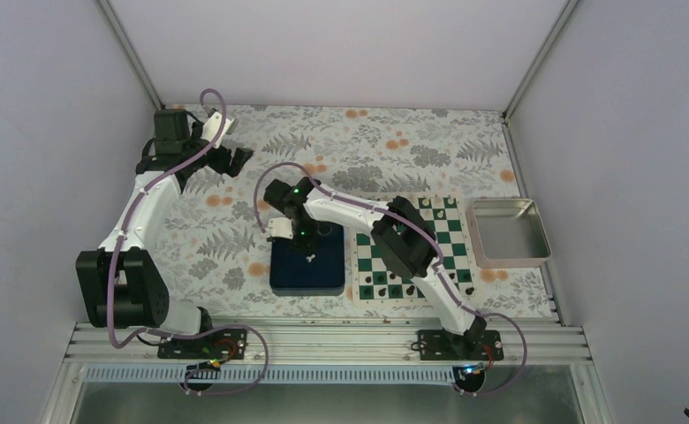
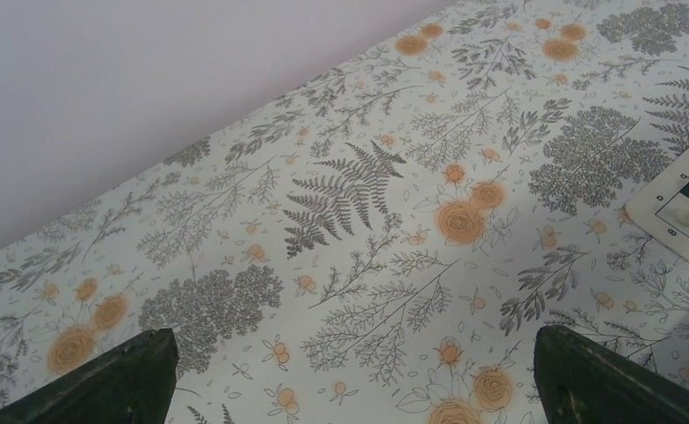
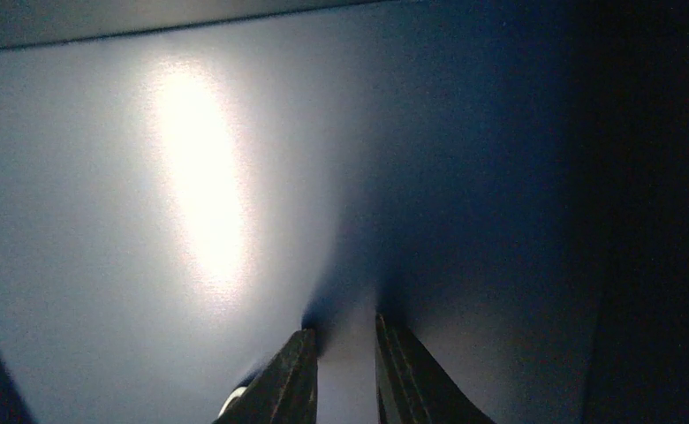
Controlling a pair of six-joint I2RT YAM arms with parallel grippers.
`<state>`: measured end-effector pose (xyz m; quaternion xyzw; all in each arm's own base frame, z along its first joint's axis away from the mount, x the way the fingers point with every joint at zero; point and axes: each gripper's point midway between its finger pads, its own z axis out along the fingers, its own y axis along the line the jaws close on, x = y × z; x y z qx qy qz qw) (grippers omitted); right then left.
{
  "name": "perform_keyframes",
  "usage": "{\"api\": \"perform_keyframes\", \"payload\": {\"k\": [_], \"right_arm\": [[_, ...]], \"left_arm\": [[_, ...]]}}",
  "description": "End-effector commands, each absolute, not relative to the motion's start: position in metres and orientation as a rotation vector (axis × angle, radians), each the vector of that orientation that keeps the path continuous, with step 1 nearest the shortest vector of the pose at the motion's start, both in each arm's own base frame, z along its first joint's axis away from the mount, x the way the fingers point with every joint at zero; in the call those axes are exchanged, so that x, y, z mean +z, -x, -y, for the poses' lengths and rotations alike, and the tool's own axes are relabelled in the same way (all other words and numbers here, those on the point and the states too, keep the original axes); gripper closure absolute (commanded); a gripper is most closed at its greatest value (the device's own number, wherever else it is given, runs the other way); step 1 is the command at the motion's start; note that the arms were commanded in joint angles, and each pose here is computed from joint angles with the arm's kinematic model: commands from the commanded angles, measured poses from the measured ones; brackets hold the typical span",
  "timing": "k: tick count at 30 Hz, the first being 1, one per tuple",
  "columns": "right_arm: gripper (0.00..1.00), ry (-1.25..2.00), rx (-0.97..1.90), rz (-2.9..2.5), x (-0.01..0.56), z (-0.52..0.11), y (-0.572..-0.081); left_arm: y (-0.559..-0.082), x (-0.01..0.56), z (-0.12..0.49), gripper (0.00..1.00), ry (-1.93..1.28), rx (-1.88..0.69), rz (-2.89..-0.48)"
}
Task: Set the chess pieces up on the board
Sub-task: Pick up the chess piece from the storage box.
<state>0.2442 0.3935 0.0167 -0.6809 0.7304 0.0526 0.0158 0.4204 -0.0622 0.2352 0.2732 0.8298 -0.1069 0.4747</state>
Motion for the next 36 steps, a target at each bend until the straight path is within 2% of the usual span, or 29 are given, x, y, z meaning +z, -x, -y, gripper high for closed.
{"api": "perform_keyframes", "payload": {"k": [1,6,10,15,20,25,30,36], "right_arm": [[0.80,2.147,0.157,-2.321,0.005,-0.384,-0.238],[0.79,2.121,0.156,-2.188,0.042,-0.388,-0.246],[0.63,2.199,0.171,-2.027,0.071,-0.369,-0.239],[0.55,2.299,0.166,-1.882,0.090,-0.333,-0.237],[0.55,2.418,0.179,-1.780,0.085,-0.315,-0.235],[0.56,2.456,0.230,-1.830,0.072,-0.327,-0.235],[0.57,2.370,0.245,-1.984,0.069,-0.350,-0.247],[0.60,2.338,0.238,-2.162,0.054,-0.349,-0.247]], "left_arm": [[-0.416,0.249,0.064,0.00,-0.688,-0.264,-1.980],[-0.417,0.248,0.063,0.00,-0.687,-0.263,-1.984],[-0.417,0.249,0.063,0.00,-0.685,-0.258,-1.982],[-0.418,0.247,0.062,0.00,-0.680,-0.258,-1.989],[-0.418,0.248,0.061,0.00,-0.677,-0.248,-1.988],[-0.420,0.246,0.059,0.00,-0.670,-0.233,-1.995],[-0.422,0.242,0.058,0.00,-0.667,-0.229,-2.005],[-0.423,0.238,0.059,0.00,-0.673,-0.238,-2.011]]}}
